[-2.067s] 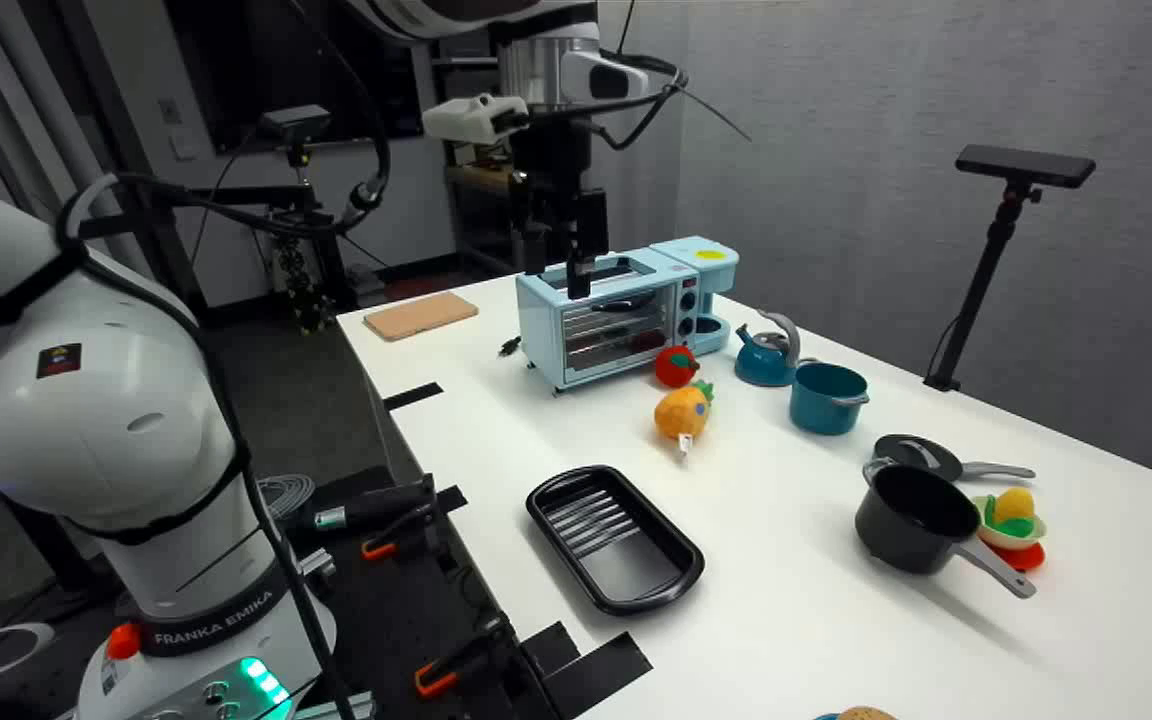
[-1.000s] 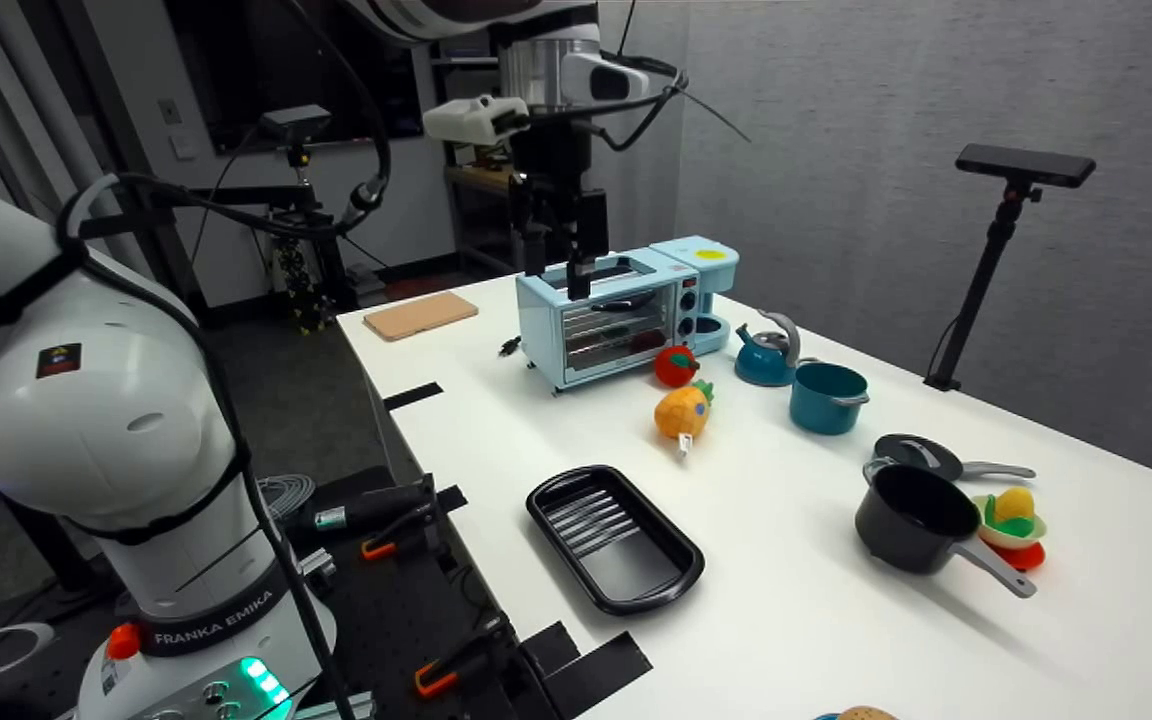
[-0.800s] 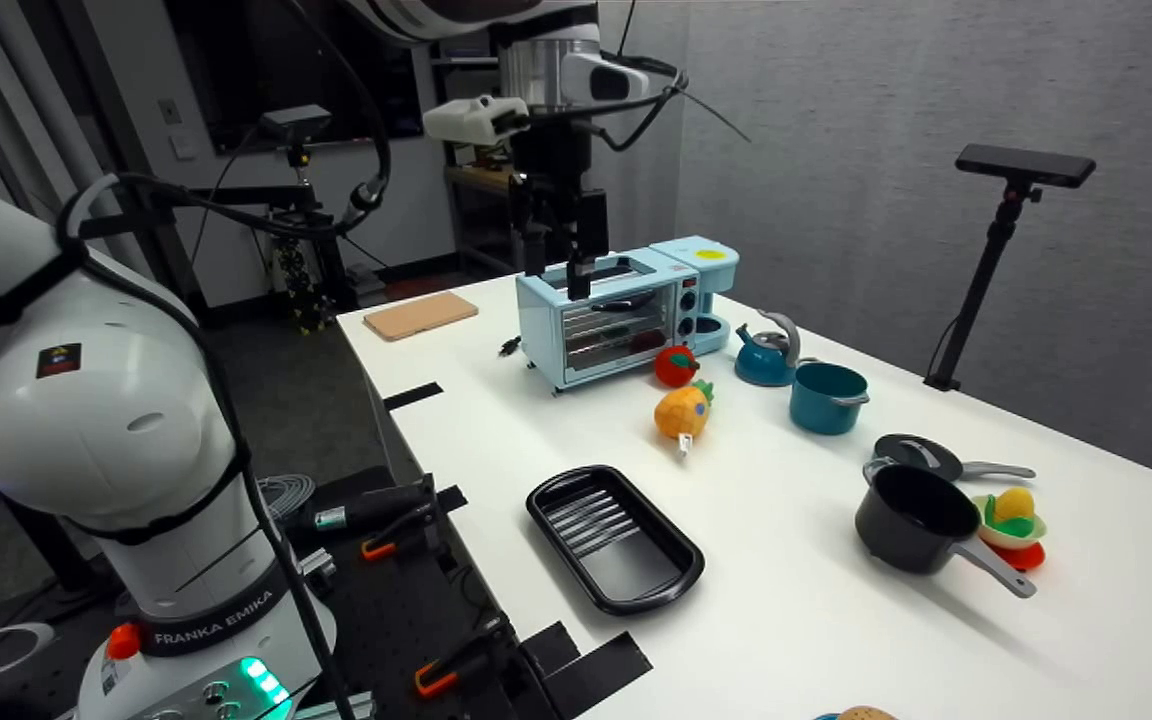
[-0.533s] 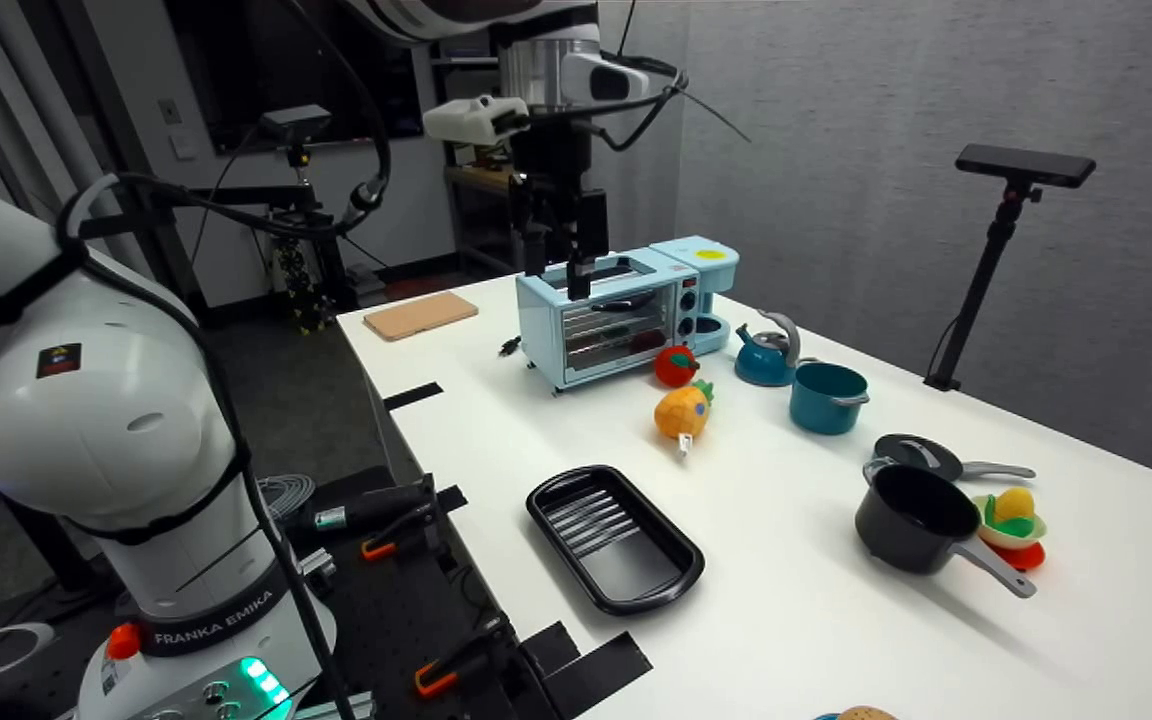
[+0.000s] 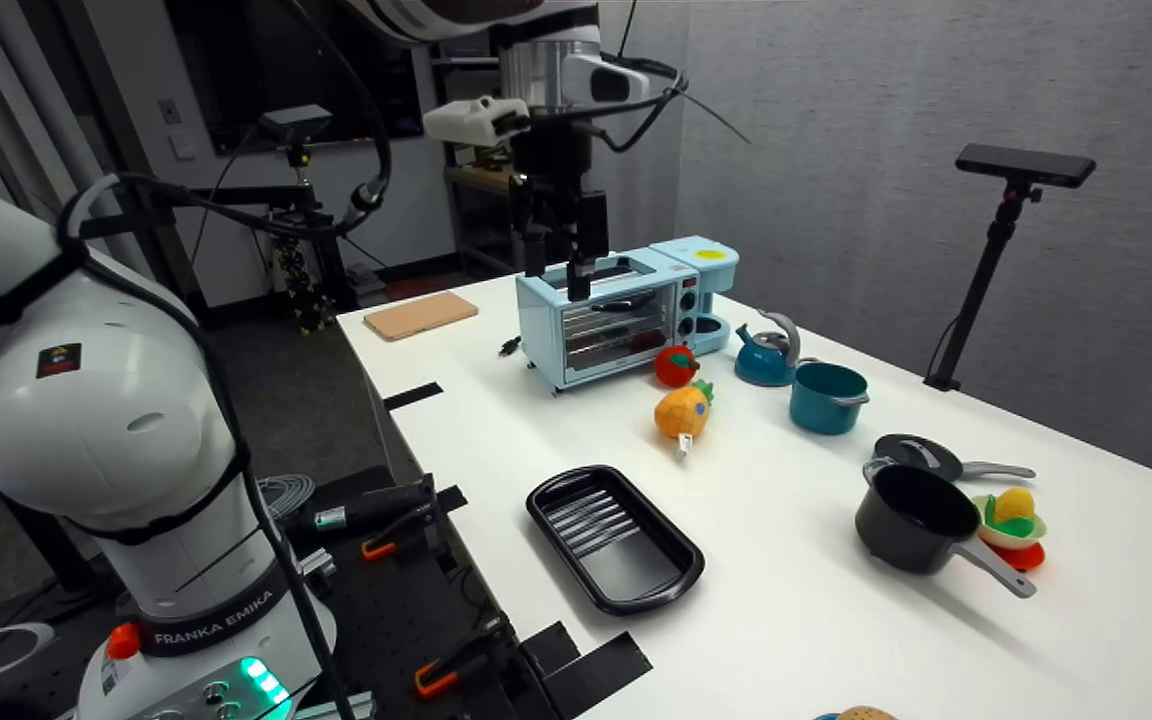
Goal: Move the pineapple plushie to the right
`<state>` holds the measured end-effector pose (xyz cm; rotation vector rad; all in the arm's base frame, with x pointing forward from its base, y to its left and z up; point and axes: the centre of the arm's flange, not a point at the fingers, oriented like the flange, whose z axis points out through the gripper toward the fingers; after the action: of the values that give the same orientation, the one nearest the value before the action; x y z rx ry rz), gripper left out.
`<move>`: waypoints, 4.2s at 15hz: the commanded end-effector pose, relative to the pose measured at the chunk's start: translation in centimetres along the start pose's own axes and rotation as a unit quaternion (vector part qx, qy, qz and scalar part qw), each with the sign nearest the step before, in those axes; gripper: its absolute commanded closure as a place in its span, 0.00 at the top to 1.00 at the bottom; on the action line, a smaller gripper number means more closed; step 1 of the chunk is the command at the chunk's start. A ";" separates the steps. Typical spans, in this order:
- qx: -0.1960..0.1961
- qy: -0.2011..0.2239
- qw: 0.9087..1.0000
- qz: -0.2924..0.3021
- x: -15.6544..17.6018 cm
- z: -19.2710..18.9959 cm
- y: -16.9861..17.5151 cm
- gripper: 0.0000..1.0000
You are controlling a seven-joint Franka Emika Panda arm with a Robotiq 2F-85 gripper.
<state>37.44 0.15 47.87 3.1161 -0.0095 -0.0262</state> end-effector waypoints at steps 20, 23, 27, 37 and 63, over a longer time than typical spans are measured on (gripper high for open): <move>-0.041 0.072 0.997 -0.007 11.6 9.2 0.5 1.00; -0.045 0.067 0.997 -0.020 14.6 12.1 0.2 1.00; -0.042 0.061 0.996 -0.040 18.7 15.4 -0.7 1.00; -0.025 0.041 0.997 -0.052 19.9 18.2 -3.1 1.00; -0.039 0.107 0.986 -0.124 27.9 29.4 -15.3 1.00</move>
<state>62.67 12.42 20.09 3.0327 0.3904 0.3057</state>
